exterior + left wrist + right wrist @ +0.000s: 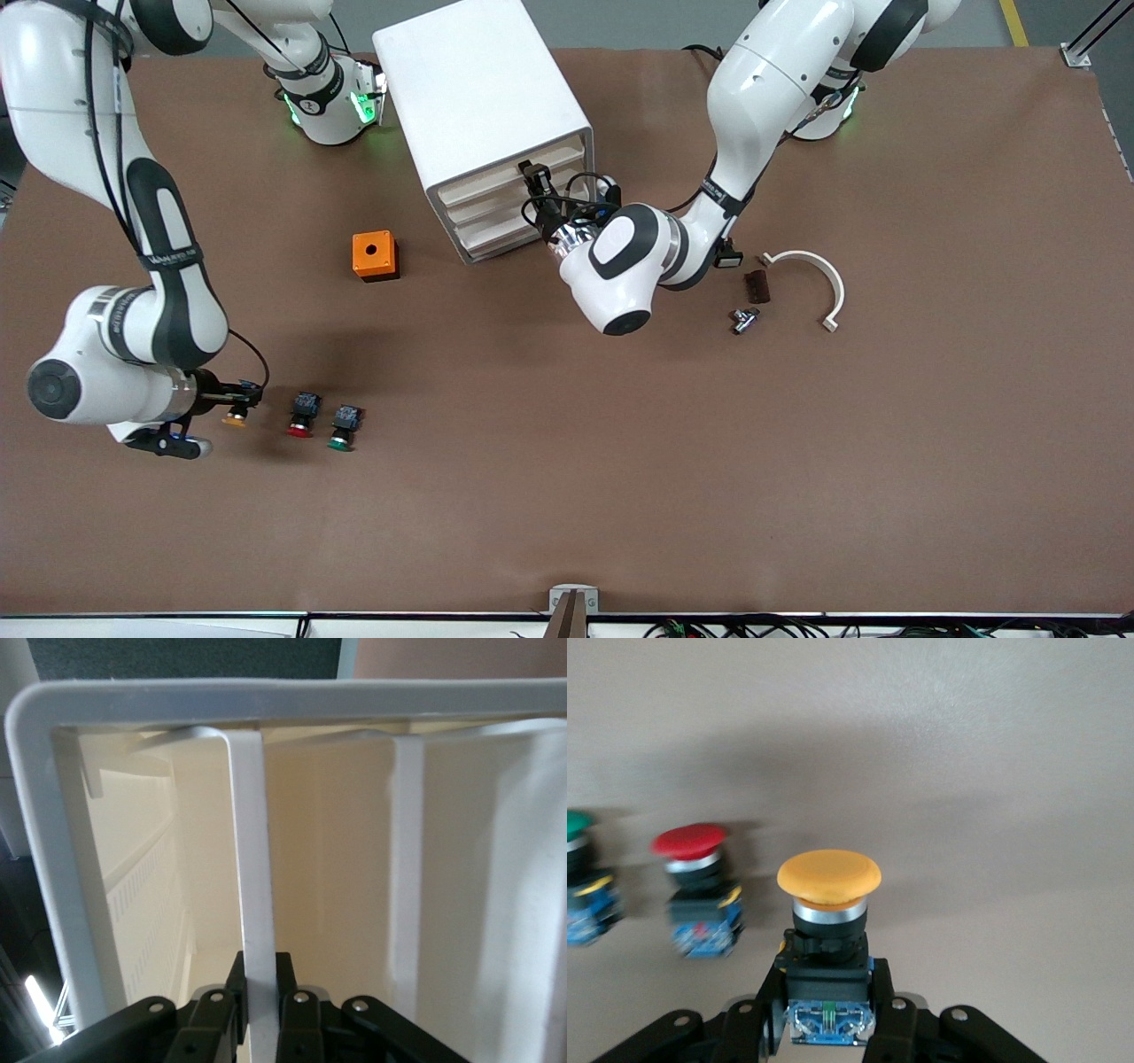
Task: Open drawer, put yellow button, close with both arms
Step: 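Pull the drawer open with the left gripper while the right gripper grasps the button, then lower the yellow button into the drawer and open the right gripper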
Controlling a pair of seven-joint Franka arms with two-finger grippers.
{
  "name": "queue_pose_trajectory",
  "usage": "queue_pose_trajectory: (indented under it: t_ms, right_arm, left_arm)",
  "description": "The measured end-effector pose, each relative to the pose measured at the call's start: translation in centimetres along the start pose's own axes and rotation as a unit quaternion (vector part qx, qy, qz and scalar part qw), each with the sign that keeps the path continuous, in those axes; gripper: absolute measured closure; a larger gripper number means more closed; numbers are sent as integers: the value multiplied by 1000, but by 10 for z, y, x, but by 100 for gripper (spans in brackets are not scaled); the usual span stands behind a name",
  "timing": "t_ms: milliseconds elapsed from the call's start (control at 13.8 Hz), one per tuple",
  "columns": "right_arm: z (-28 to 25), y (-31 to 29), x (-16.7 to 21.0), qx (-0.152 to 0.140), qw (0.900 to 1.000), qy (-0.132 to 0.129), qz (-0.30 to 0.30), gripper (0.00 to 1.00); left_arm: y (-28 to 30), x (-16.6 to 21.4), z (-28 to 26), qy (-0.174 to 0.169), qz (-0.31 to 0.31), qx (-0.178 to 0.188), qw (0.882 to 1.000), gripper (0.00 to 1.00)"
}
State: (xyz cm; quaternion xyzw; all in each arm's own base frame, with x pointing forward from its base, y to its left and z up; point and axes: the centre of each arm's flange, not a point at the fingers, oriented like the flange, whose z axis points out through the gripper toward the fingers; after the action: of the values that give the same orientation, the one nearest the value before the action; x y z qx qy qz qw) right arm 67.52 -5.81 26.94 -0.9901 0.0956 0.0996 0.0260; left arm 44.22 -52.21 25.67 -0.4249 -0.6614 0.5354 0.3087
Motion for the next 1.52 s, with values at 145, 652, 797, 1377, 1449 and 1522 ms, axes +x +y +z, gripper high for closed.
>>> queue_pose_trajectory:
  t_ms: [145,652,797,1377,1449,1522]
  right_arm:
    - [-53,-9,-18,17,1000,3,-2,59]
    - [-199,-85,-115,12,999,-22,27,59]
    - [-222,-115,-140,3,997,-29,74,59]
    - [-229,-300,-260,-25,959,-25,281,59]
    - [-224,-313,-268,-22,951,-29,306,59]
    - [-218,-325,-274,-19,944,-30,327,59]
  left_arm:
    - [3,5,-28,-20,7,-7,1000,86]
    - [15,27,-118,-87,22,-40,995,86]
    - [16,30,-128,-95,27,-44,994,86]
    - [19,36,-144,-103,65,-60,991,16]
    - [19,38,-151,-97,78,-75,989,5]
    - [17,40,-160,-87,93,-97,987,0]
